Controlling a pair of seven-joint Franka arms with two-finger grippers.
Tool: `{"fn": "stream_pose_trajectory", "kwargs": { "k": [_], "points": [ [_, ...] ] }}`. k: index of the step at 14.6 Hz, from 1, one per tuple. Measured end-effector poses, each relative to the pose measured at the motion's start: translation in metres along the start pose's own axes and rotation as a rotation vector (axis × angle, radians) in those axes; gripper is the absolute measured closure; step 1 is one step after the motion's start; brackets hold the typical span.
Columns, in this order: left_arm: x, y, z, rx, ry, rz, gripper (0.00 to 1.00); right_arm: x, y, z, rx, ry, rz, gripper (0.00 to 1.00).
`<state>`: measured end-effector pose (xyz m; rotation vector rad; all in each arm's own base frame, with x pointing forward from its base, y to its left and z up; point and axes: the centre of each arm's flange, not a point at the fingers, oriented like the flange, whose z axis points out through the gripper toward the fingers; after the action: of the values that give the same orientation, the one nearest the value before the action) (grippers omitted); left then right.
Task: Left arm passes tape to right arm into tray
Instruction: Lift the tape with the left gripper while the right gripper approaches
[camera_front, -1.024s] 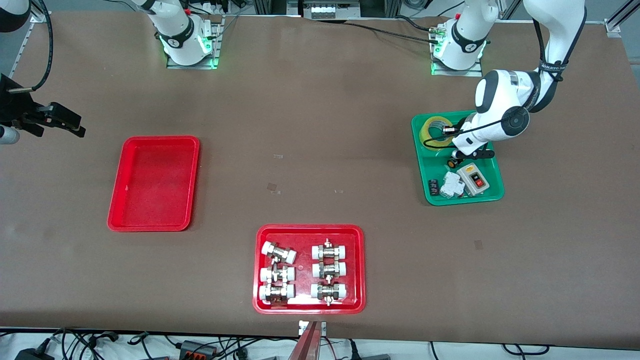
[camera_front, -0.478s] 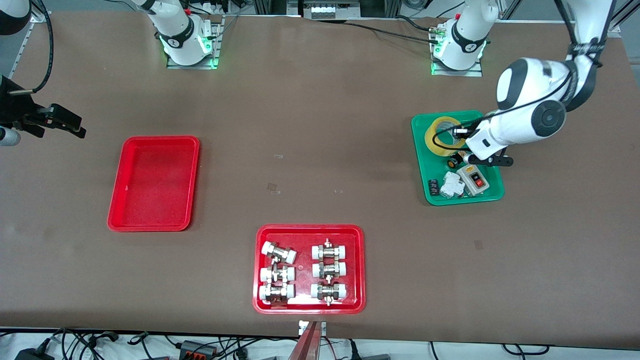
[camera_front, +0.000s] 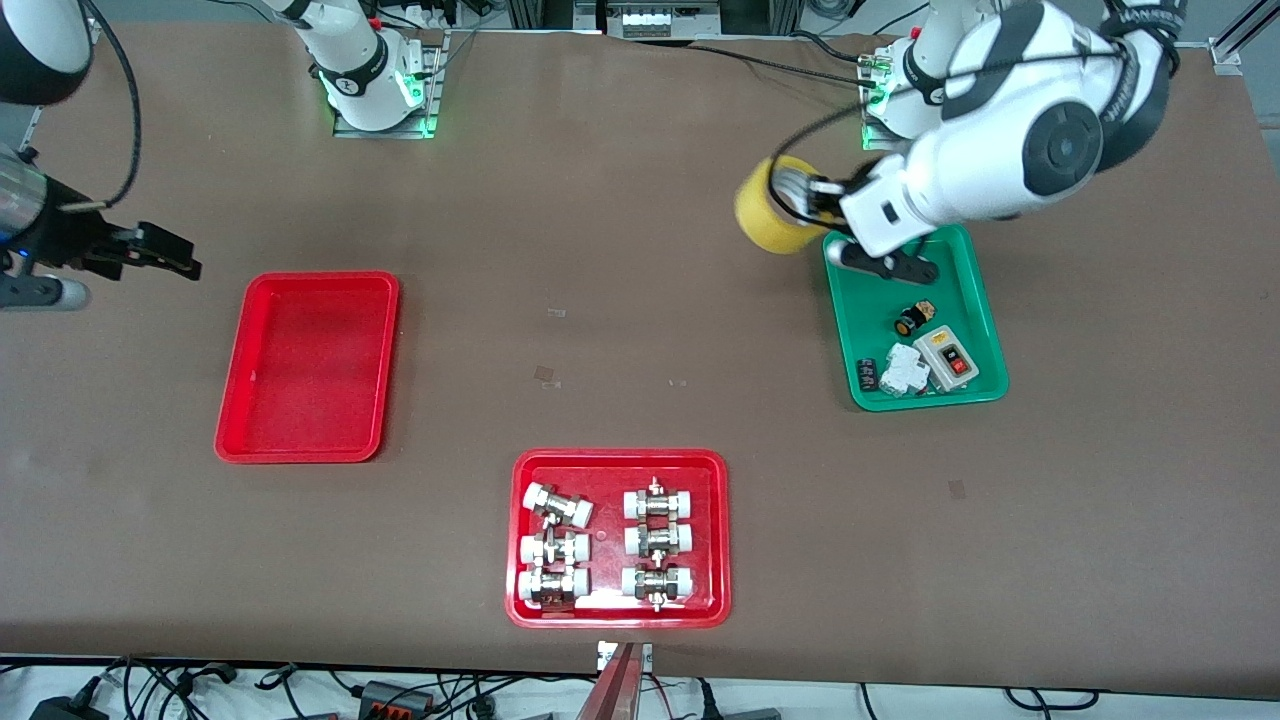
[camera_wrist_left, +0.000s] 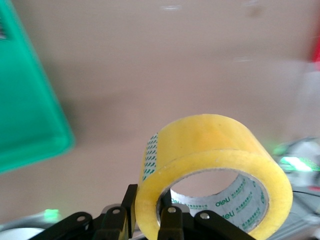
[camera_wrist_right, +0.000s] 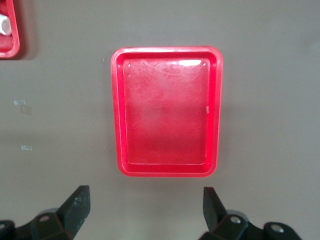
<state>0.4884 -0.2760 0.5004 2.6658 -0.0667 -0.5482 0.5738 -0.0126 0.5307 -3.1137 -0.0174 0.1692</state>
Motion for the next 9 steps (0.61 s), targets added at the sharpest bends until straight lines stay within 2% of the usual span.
{"fn": "stream_pose_trajectory", "kwargs": {
  "k": [2, 4, 5, 7, 9],
  "points": [
    [-0.008, 0.051, -0.006, -0.128, -0.026, -0.051, 0.78, 0.010, -0.013, 0.030, 0.000, -0.070, -0.026, 0.00],
    [-0.004, 0.089, -0.009, -0.207, -0.021, -0.109, 0.78, 0.018, -0.029, 0.051, 0.010, -0.110, -0.057, 0.00],
    [0.000, 0.104, -0.006, -0.245, -0.022, -0.147, 0.78, 0.019, -0.038, 0.052, 0.040, -0.112, -0.065, 0.00],
    [0.016, 0.123, 0.004, -0.314, -0.037, -0.233, 0.78, 0.018, -0.057, 0.049, 0.141, -0.112, -0.072, 0.00],
    [0.032, 0.128, 0.015, -0.345, -0.068, -0.282, 0.78, 0.017, -0.080, 0.048, 0.228, -0.120, -0.088, 0.00]
  ]
}}
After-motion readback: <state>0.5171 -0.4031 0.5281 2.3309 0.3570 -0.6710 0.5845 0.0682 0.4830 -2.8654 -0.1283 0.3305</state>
